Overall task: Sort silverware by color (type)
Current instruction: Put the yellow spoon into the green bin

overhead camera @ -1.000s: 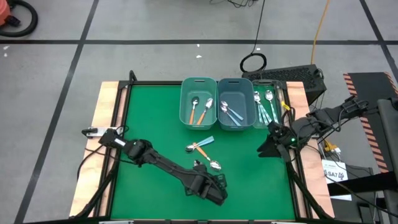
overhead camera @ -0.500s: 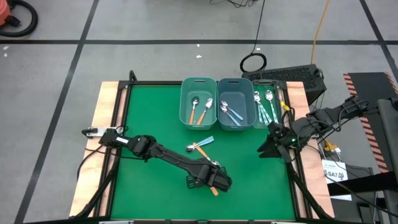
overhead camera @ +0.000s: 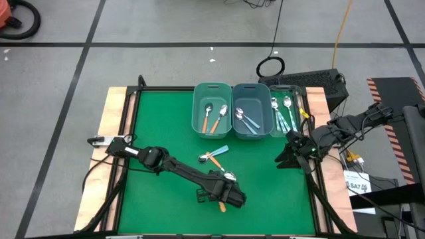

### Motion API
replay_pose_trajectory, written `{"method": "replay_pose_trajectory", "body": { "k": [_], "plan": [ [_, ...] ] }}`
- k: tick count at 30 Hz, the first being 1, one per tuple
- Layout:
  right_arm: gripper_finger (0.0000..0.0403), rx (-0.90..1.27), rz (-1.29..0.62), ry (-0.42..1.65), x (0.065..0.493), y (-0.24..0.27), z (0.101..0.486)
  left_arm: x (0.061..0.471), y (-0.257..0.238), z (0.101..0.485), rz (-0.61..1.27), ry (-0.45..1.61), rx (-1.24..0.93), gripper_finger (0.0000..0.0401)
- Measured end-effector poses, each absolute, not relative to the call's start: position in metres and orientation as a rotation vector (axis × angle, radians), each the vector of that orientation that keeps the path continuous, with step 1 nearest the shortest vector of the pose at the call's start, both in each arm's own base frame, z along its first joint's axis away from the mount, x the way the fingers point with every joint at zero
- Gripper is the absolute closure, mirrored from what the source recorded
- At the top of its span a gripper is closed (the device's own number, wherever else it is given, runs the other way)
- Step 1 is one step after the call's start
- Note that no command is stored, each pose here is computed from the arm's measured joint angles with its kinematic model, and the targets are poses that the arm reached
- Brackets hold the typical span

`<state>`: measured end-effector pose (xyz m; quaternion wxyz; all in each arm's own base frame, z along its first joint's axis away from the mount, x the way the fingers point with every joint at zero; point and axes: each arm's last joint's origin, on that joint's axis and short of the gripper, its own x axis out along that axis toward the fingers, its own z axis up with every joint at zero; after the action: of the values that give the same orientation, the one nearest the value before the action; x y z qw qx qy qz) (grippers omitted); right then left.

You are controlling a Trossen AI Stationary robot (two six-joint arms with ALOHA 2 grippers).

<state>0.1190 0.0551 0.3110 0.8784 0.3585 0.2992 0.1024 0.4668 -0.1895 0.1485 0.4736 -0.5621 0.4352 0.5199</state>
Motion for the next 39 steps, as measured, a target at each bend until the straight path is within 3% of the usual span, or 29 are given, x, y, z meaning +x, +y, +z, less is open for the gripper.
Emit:
{"method": "replay_pose_trajectory", "body": {
  "k": [4, 17, 39],
  "plan": [
    [0.0236, 0.75, 0.215, 0.625, 0.119, 0.055, 0.311, 0.465, -0.191, 0.149, 1.28, 1.06, -1.362, 0.0346],
    [0.0236, 0.757, 0.237, 0.638, 0.119, 0.056, 0.311, 0.456, -0.209, 0.157, 1.255, 1.039, -1.358, 0.0347],
    [0.0236, 0.702, 0.25, 0.626, 0.119, 0.056, 0.311, 0.443, -0.211, 0.219, 1.041, 0.999, -1.29, 0.0347]
  ]
}}
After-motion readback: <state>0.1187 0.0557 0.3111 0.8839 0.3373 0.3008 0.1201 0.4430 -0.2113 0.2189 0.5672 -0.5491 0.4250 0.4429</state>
